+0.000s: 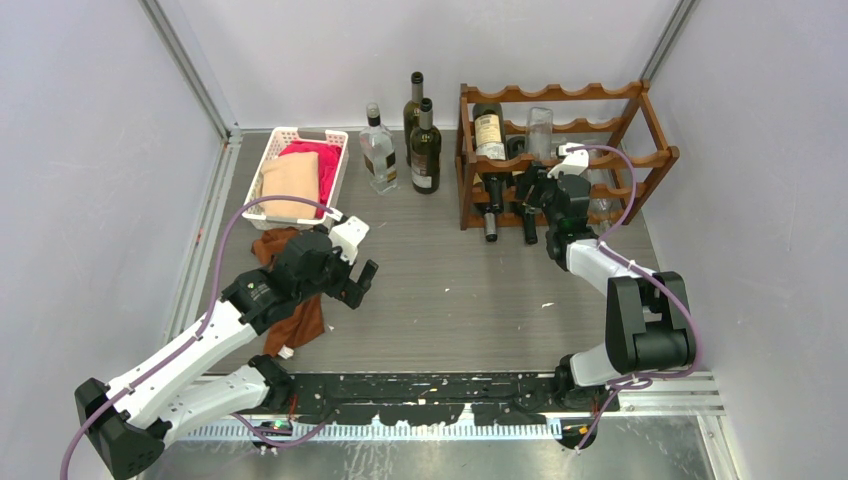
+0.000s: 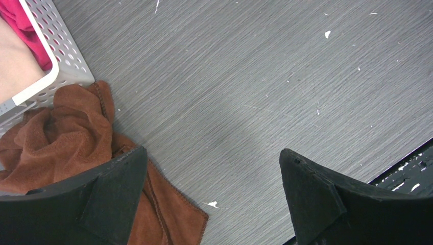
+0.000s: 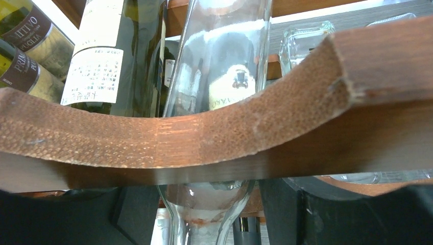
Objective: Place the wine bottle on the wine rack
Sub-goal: Place the wine bottle in the wine rack.
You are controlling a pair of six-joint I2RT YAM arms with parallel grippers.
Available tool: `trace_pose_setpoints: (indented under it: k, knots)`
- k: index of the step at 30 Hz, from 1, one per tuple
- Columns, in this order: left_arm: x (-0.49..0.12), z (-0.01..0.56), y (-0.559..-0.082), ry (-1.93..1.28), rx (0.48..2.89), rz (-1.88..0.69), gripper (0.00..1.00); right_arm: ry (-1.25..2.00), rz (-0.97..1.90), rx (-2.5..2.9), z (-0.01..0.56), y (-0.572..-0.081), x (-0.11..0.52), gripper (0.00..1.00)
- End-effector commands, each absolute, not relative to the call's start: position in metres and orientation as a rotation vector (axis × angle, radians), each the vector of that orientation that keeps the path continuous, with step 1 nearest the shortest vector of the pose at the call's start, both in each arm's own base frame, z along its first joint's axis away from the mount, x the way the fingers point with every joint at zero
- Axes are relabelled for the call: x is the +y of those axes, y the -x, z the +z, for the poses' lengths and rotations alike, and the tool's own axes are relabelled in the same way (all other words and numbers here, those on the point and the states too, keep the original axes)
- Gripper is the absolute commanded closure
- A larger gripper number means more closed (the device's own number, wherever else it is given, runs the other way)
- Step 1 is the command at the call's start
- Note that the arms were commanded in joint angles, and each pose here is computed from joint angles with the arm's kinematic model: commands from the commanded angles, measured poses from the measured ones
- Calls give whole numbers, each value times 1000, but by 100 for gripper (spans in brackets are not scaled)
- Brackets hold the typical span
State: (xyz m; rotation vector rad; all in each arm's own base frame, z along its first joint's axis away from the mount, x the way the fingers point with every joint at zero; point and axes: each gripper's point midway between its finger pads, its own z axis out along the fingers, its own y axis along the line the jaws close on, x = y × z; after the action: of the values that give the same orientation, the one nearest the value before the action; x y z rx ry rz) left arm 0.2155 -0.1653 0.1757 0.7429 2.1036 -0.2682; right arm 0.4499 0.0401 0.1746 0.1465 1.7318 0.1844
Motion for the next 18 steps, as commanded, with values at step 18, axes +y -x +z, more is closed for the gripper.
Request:
trace_pose_setpoints:
  k: [18]
  knots:
    - [-169,181,-217,-761,2074,-286,0,-140,103,1431,269,-458,21,67]
